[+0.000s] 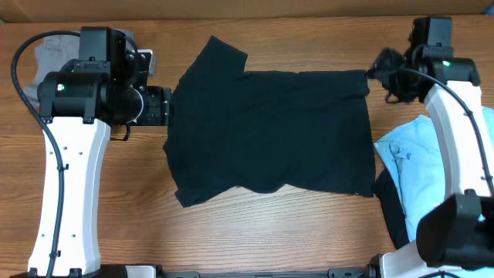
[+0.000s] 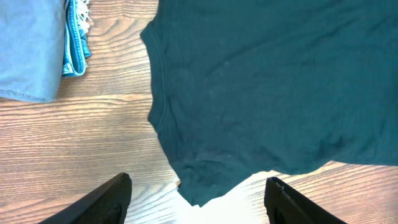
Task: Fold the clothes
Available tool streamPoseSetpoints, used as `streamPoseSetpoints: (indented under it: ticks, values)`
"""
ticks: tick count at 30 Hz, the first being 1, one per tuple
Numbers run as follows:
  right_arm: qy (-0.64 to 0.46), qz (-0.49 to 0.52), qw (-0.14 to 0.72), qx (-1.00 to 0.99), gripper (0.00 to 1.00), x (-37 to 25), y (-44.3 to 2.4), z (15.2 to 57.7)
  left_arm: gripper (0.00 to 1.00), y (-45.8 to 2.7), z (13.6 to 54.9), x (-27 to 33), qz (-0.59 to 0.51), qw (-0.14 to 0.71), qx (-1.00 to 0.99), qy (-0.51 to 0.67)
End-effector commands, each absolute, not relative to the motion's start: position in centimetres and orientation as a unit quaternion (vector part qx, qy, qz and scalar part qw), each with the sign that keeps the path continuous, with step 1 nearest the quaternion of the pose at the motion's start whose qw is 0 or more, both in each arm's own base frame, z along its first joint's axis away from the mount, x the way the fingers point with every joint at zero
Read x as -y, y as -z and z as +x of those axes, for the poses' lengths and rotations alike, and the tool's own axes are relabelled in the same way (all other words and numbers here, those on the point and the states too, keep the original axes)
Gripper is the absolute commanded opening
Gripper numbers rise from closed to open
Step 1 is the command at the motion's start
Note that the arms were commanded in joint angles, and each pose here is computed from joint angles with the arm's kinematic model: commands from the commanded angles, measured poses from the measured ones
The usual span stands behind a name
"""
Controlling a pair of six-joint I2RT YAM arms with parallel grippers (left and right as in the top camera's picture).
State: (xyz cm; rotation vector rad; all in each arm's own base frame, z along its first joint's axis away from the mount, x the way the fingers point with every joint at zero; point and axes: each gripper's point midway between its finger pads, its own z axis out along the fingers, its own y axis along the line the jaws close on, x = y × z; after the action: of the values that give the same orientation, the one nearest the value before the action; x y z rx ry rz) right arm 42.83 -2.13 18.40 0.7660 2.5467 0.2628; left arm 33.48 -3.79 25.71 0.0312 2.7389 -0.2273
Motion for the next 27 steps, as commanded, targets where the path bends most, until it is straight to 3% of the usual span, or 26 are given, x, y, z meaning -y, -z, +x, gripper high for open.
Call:
streamPoseSetpoints:
  ticks: [1,4,9,12,19,23,25,27]
  values:
    - [-0.098,0.295,0.17,-0.935,0.62,1.6,-16.5,40.4,0.73,-23.9,33.9,3.7,0.014,0.167,-0.983,0.079]
    - [-0.069,0.304,0.086,-0.946,0.61,1.6,-13.0,36.8,0.72,-22.4,33.8,3.7,0.012,0.133,-0.988,0.079]
    - [0.002,0.317,0.026,-0.948,0.67,3.3,-7.7,32.8,0.68,-20.4,33.5,3.7,0.002,0.087,-0.993,0.079]
    - [0.02,0.33,-0.015,-0.944,0.61,3.6,-4.5,29.9,0.64,-20.2,32.5,3.5,-0.01,0.064,-0.995,0.076]
    - [0.015,0.358,-0.081,-0.93,0.59,4.1,-1.5,25.2,0.64,-19.8,30.6,2.2,-0.029,0.025,-0.999,0.038]
    - [-0.027,0.371,-0.1,-0.923,0.47,2.9,0.2,23.9,0.63,-19.8,30.1,2.0,-0.034,0.016,-0.999,0.032]
    - [-0.032,0.366,-0.104,-0.924,0.36,2.7,0.5,23.6,0.63,-19.8,30.2,2.0,-0.036,0.018,-0.999,0.032]
    - [-0.016,0.357,-0.104,-0.928,0.18,3.2,0.3,23.3,0.63,-19.8,30.2,1.9,-0.039,0.017,-0.999,0.03]
